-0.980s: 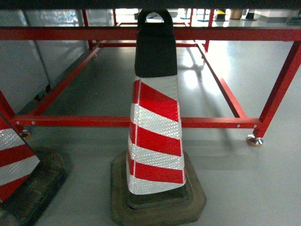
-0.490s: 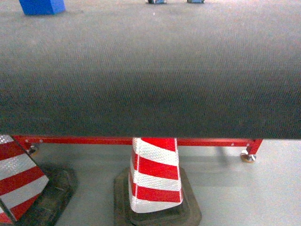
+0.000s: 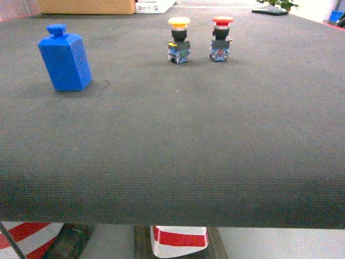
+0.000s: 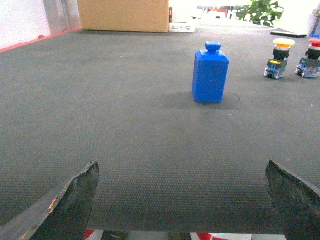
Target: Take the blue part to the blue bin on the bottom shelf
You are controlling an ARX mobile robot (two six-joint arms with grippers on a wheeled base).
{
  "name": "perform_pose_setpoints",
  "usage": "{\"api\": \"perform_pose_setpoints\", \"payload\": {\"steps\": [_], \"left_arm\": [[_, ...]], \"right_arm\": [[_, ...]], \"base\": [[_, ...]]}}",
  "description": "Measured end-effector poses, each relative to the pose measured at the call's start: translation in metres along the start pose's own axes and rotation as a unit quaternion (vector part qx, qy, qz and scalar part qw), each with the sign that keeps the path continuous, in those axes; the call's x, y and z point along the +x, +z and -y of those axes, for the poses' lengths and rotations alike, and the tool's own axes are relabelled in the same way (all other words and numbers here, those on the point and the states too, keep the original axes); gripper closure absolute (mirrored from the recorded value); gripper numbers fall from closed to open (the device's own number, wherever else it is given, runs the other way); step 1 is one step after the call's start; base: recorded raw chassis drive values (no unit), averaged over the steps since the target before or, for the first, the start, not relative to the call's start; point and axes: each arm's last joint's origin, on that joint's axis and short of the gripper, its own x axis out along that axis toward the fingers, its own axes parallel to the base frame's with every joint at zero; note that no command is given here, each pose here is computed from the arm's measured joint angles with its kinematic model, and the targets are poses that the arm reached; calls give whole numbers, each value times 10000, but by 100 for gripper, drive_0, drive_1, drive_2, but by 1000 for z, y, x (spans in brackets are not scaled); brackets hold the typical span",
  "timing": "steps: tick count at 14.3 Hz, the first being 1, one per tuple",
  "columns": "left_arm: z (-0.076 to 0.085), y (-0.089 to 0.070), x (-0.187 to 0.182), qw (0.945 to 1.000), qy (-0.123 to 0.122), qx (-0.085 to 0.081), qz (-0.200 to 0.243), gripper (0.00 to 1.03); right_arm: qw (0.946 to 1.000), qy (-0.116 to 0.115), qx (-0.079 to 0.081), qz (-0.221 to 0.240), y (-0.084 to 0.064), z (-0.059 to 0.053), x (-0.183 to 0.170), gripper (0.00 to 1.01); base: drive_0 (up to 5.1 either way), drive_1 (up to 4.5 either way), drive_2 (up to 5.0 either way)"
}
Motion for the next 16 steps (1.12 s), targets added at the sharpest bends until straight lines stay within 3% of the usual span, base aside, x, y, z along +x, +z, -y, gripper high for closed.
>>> {"api": "perform_pose_setpoints", "payload": {"steps": [16], "left_arm": [[0, 0, 0, 10000, -4, 0, 2, 5]], "right_arm": [[10000, -2, 6, -2, 0, 0, 0, 3]], "base": [[0, 0, 0]]}}
